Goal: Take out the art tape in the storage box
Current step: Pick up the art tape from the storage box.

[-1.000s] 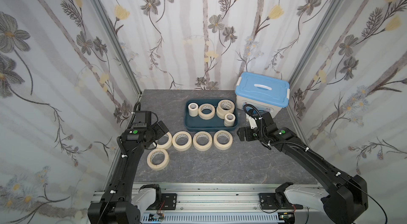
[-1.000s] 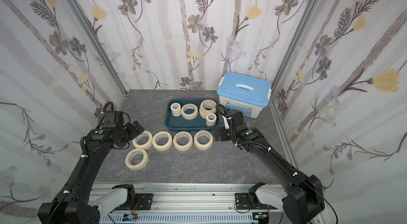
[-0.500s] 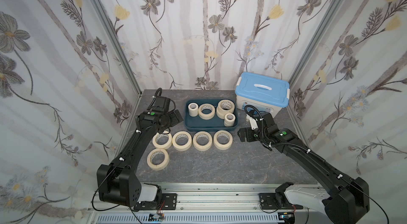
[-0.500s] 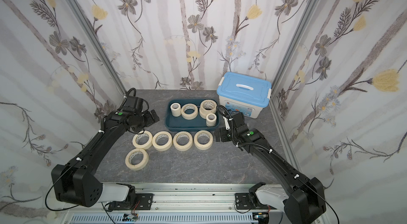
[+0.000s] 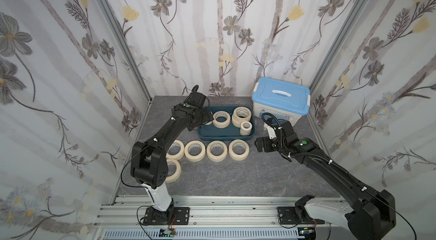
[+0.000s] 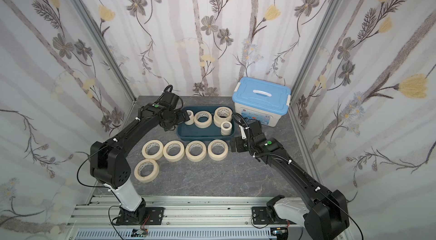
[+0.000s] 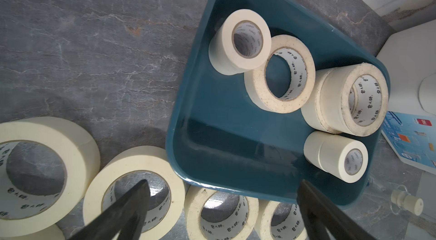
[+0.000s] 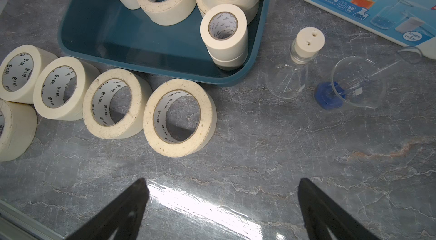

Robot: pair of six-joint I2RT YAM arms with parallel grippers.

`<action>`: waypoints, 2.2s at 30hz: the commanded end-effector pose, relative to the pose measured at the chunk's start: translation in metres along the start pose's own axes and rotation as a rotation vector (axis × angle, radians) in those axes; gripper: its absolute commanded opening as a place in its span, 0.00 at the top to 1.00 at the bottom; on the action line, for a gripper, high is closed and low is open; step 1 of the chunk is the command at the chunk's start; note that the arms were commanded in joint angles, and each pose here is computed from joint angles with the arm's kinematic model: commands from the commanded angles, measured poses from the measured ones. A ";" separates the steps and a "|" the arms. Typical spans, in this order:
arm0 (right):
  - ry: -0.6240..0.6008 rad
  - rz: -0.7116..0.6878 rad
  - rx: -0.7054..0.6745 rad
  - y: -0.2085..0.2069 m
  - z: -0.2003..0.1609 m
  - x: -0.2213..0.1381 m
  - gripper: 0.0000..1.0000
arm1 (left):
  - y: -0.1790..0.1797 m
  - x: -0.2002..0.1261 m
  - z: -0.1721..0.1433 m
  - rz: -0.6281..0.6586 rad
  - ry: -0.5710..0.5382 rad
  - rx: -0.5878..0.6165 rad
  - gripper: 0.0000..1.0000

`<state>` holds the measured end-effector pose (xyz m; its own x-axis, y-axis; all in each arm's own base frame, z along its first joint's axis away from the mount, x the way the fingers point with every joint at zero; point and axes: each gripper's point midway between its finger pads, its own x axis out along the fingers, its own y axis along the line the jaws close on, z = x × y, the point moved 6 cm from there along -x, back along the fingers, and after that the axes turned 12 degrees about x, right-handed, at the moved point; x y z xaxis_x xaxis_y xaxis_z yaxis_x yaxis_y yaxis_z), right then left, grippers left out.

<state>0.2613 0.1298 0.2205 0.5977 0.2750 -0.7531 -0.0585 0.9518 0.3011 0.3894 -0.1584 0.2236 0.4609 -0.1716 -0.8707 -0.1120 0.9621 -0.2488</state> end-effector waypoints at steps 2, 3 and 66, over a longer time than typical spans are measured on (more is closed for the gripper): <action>0.000 0.000 0.011 -0.001 0.000 0.001 0.00 | -0.015 0.016 0.004 0.025 0.029 -0.012 0.00; 0.000 -0.001 0.009 -0.001 0.000 0.001 0.00 | -0.017 0.020 0.005 0.045 0.037 -0.017 0.00; 0.060 -0.051 0.010 -0.015 -0.023 0.016 0.00 | -0.062 0.158 0.009 0.098 0.229 -0.109 0.63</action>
<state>0.2513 0.1243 0.1893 0.5382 0.2429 -0.8071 -0.0292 0.9624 0.2701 0.4819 -0.2442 0.0980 0.2425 -0.1369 -0.9604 -0.2496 0.9479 -0.1981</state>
